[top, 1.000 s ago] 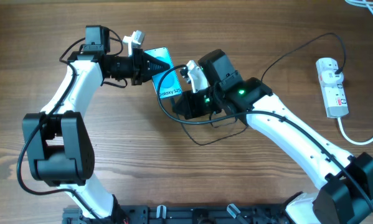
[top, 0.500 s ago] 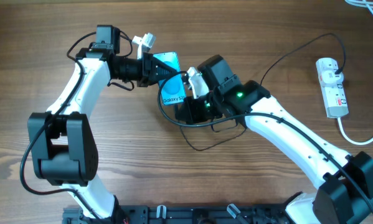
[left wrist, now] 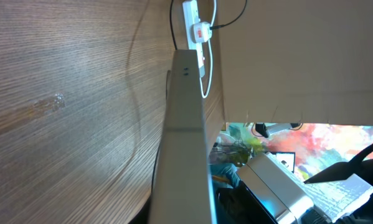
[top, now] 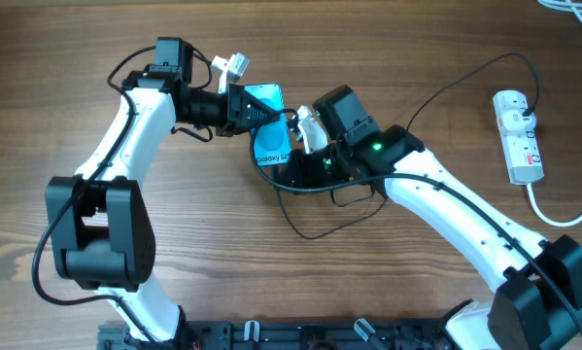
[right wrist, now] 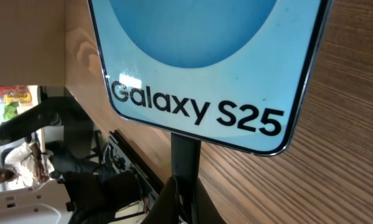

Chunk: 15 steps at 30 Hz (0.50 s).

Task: Plug charger to phone and switch on socket
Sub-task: 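Push the plug upward into the phone's charging port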

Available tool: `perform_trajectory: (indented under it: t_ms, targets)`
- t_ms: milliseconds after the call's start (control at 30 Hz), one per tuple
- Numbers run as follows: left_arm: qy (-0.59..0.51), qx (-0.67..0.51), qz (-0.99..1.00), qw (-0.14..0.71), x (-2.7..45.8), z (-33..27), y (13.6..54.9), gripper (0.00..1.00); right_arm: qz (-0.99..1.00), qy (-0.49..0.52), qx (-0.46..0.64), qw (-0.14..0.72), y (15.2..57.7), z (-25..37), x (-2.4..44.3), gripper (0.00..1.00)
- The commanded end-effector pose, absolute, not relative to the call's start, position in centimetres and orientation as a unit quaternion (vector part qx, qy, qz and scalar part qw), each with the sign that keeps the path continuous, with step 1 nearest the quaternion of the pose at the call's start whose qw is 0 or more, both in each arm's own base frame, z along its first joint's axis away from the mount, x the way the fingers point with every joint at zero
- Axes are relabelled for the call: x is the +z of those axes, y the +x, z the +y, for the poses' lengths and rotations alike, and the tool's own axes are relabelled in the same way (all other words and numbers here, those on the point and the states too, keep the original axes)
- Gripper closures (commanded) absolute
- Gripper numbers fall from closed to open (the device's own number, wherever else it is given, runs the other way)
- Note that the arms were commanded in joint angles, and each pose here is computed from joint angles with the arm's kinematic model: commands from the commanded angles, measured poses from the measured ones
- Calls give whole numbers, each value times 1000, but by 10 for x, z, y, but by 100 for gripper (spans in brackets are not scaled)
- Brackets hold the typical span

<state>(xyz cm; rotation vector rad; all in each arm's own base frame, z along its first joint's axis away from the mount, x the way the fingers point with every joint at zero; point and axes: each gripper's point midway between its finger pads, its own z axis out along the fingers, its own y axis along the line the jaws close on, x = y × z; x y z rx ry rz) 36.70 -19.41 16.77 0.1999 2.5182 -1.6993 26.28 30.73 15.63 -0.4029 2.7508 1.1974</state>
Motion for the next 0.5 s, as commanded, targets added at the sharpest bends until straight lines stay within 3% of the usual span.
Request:
perform_trajectory:
  t_ms: [0,233,267,333,367,467]
  targets:
    - [86,-581,808,-39,168,-233,314,96,890,-111,387,213,342,294,206,95]
    - [84,-580,809,-41,167,-232,314,96,880,-116,401,226,346,297,214,95]
    - [85,-580,809,-41,167,-232,314,96,875,-123,408,228,346,300,217,55]
    - [84,-580,809,-40,167,-231,314,96,865,-151,418,234,343,304,222,15]
    - [84,-580,809,-38,167,-231,315,96,865,-154,417,235,342,304,222,5]
    - [84,-581,809,-38,167,-231,315,96,861,-164,422,233,340,305,223,0]
